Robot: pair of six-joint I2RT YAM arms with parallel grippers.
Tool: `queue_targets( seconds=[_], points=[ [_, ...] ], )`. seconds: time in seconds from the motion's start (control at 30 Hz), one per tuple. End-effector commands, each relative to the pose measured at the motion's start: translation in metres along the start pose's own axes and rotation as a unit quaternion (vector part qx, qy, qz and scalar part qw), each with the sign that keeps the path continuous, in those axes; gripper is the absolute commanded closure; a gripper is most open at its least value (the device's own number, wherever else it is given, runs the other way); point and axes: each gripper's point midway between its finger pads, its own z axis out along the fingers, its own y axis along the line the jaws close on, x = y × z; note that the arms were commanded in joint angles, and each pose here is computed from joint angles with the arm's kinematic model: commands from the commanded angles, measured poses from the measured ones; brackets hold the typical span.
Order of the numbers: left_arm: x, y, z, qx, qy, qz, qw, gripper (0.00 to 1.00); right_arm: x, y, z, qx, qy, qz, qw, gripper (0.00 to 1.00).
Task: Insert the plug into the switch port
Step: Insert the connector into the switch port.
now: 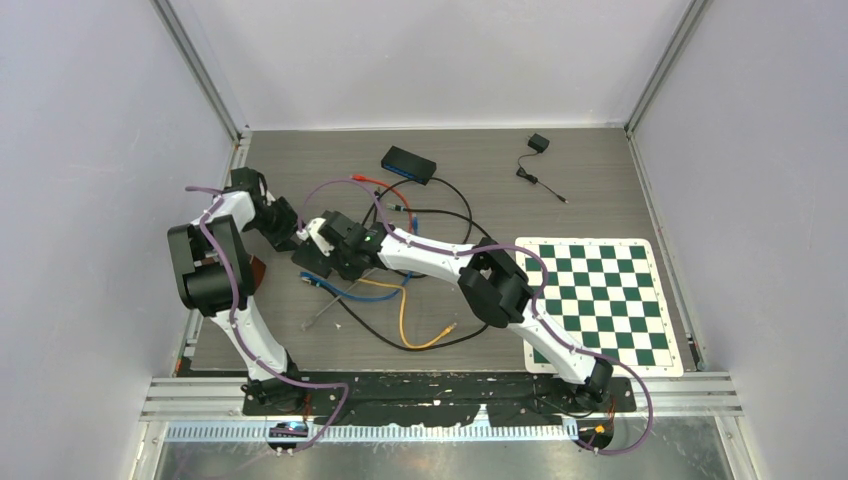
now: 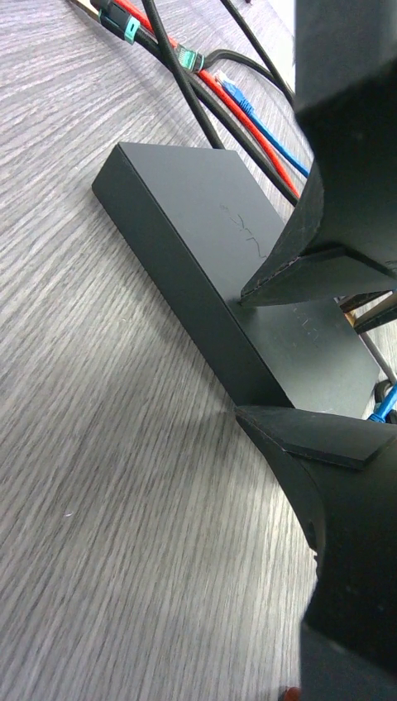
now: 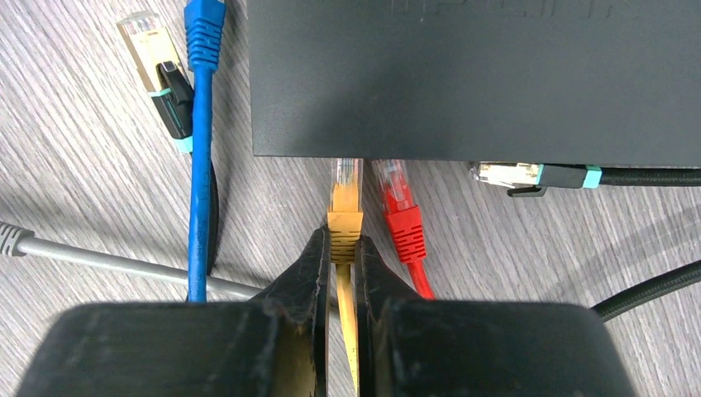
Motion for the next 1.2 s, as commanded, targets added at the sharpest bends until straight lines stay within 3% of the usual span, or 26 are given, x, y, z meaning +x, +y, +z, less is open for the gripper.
queue_targets(
  seconds=[0.0, 0.4, 1.17],
  points=[
    [0.015, -0.008, 0.0, 0.02, 0.022, -0.012, 0.999, 0.51, -0.02, -0.001, -0.002, 0.011, -0.028, 0.001, 1.0, 0.95],
    [0.018, -0.01, -0.002, 0.03, 0.026, -0.014, 0.999, 0.51, -0.066, -0.003, -0.02, 0.011, -0.102, -0.019, 0.995, 0.95],
    [0.022, -0.009, 0.001, 0.034, 0.029, -0.022, 0.999, 0.51, -0.095, 0.008, -0.044, -0.021, -0.158, -0.034, 0.987, 0.95]
  ],
)
